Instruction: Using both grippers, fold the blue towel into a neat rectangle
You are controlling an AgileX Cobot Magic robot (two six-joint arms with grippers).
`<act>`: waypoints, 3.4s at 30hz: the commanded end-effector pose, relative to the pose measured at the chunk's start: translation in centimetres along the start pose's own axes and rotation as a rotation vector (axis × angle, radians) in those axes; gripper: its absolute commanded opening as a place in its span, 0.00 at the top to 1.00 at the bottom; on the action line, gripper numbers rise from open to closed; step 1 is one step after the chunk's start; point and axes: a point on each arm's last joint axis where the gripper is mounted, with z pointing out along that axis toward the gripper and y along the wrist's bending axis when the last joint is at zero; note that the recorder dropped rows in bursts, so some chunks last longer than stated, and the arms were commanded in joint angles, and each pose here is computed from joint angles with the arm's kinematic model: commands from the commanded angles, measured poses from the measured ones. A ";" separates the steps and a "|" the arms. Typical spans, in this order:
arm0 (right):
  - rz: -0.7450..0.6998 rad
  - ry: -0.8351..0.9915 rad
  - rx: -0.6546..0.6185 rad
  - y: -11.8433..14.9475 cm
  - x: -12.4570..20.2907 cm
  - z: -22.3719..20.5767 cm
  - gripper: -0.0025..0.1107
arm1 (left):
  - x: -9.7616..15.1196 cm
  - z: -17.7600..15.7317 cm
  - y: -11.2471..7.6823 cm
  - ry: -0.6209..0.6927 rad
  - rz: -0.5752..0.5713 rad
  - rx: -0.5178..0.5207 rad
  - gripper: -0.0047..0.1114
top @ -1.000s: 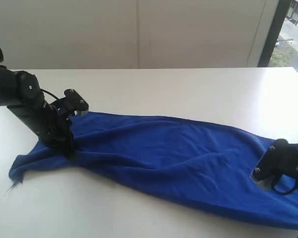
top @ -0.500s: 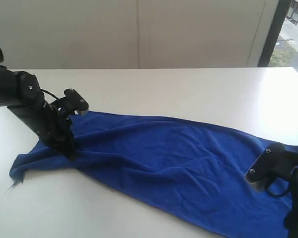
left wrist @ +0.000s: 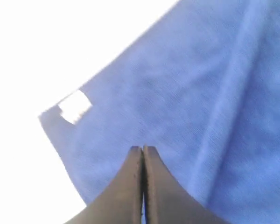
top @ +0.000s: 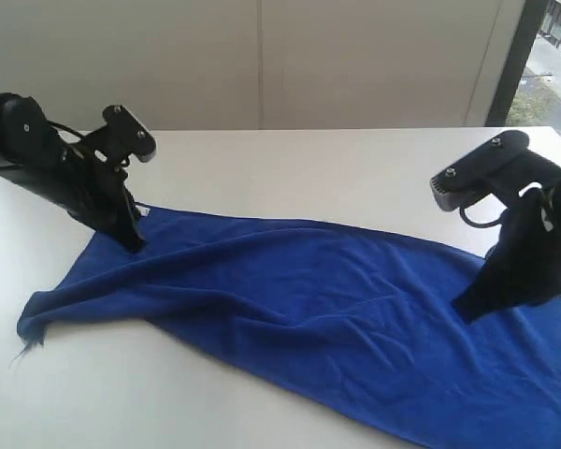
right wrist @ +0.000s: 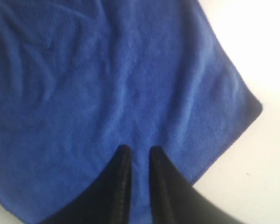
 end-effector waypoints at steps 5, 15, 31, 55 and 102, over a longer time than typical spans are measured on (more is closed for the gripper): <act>0.016 0.223 0.003 0.5 0.2 3.7 0.98 | -1.4 3.0 1.9 -0.009 0.010 -0.024 0.96; 0.014 0.314 0.000 0.7 1.4 4.0 0.98 | -0.7 7.2 5.1 0.109 0.007 0.019 0.96; 0.010 0.326 -0.003 0.8 1.7 4.2 0.98 | 1.4 11.4 7.8 0.172 -0.017 -0.021 0.96; 0.189 0.173 0.000 -9.4 -7.8 13.2 0.98 | 6.6 10.1 12.3 0.296 -0.157 -0.041 0.96; 0.075 0.196 0.087 -15.1 -12.2 24.8 0.98 | 7.1 9.9 11.7 0.360 -0.148 0.017 0.96</act>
